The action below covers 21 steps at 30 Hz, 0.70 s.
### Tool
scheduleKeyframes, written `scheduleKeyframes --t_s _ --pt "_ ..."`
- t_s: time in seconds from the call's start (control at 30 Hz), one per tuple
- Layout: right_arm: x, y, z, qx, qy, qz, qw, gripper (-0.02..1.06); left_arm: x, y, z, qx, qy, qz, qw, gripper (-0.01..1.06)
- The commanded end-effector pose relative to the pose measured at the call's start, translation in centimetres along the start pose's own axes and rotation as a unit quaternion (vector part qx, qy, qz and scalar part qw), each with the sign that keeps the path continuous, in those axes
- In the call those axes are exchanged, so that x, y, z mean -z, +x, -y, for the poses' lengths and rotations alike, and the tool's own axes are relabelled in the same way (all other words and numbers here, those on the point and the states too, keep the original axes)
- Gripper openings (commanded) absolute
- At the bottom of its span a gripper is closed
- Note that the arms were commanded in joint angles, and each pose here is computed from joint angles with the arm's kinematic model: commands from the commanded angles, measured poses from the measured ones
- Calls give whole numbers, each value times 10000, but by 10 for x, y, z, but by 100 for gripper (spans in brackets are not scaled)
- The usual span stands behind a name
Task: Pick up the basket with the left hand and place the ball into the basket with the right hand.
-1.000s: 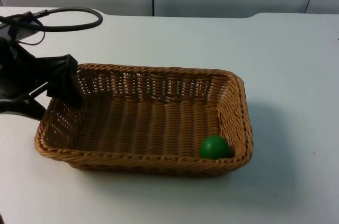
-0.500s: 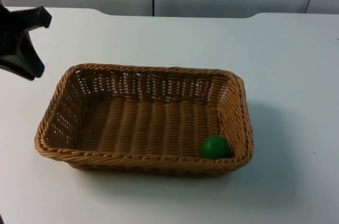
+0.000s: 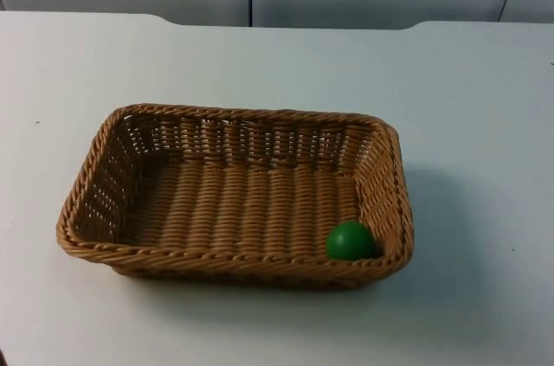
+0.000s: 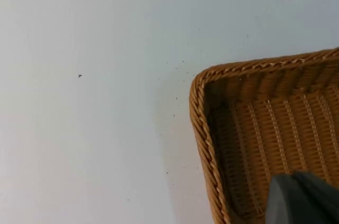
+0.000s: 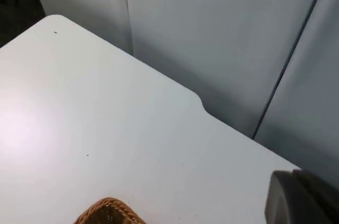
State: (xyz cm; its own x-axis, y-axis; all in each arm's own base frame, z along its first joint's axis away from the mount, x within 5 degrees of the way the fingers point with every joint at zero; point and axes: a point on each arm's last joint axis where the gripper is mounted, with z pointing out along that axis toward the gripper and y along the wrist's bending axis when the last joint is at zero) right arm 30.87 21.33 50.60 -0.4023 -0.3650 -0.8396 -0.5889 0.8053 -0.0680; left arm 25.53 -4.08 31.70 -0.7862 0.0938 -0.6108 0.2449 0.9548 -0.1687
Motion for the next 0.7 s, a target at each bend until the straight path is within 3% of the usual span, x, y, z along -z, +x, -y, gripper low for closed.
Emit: scheduleKeyframes --t_s 0.0,0.07,0.2,0.33,0.43,0.57,0.6,0.67 --pt "19 -5 1 -5 94 220 9997 0 16 10 5 -91 -142 213 9996 0" --pt "28 -6 4 22 252 301 9992 0 29 19 8 -155 -258 332 9990 0" --pt "65 -10 20 127 1092 588 9922 0 82 56 6 -177 -1034 803 9912 0" --pt "89 -3 24 183 1354 592 9888 0 109 82 6 -164 -1377 1051 9847 0" --pt "99 11 26 156 1476 390 9882 0 117 96 8 -161 -1390 1127 9837 0" --pt "114 63 27 92 1671 -299 9854 0 125 129 14 -24 -1187 1066 9872 0" --pt "114 63 27 92 1671 -299 9854 0 125 129 14 -24 -1187 1066 9872 0" --pt "120 101 25 59 1647 -724 9837 0 127 141 18 60 -1004 1108 9887 0"
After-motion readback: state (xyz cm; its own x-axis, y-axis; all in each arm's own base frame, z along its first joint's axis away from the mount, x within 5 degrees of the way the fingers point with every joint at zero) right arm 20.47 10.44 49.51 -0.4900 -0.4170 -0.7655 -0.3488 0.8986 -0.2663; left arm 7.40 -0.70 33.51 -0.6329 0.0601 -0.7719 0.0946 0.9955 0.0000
